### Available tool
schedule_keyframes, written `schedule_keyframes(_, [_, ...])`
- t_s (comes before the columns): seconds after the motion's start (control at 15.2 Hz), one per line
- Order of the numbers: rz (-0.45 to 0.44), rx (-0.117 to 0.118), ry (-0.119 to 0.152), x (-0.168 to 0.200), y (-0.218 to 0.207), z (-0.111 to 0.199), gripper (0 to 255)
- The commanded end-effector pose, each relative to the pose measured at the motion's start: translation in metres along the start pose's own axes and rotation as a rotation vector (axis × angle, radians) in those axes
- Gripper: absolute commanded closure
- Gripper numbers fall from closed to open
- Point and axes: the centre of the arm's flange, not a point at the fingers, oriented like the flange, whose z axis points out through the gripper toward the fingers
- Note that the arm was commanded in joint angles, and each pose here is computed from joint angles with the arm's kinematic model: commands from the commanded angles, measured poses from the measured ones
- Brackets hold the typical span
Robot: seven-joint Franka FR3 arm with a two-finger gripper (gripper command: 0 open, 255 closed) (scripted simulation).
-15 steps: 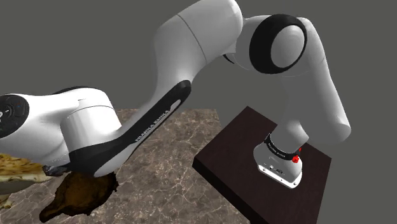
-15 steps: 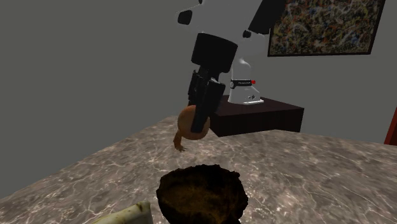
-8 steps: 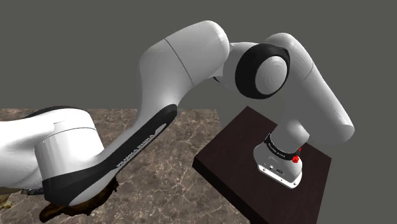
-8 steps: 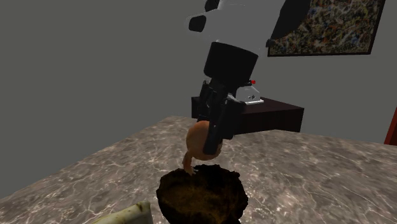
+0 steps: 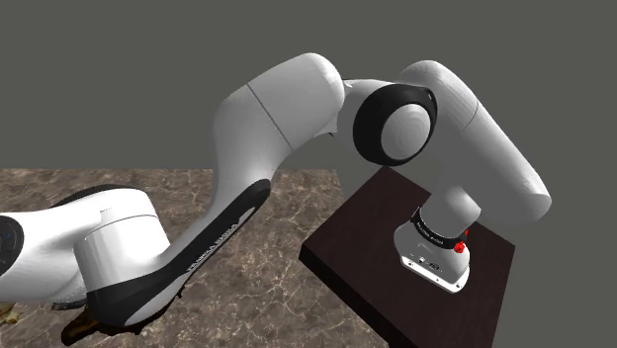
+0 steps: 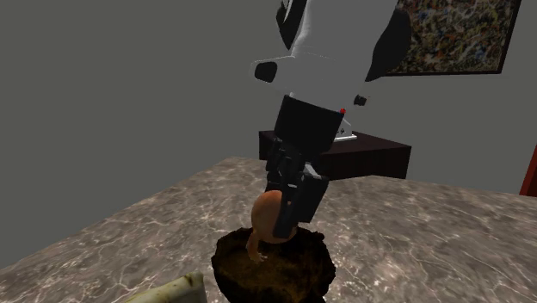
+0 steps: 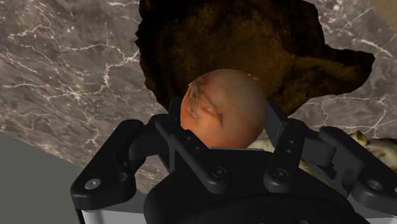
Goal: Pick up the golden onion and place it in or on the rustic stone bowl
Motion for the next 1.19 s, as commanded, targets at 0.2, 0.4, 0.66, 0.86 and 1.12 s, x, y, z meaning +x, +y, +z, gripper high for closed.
schedule_keyframes(0.2, [0.000, 0.000, 0.000, -0.003, -0.001, 0.008, 255])
schedule_keyframes(0.4, [0.000, 0.000, 0.000, -0.003, -0.001, 0.008, 255])
schedule_keyframes(0.66, [0.000, 0.000, 0.000, -0.003, -0.001, 0.008, 0])
schedule_keyframes(0.86, [0.000, 0.000, 0.000, -0.003, -0.001, 0.008, 0])
schedule_keyframes(1.12, [0.000, 0.000, 0.000, -0.003, -0.001, -0.032, 0])
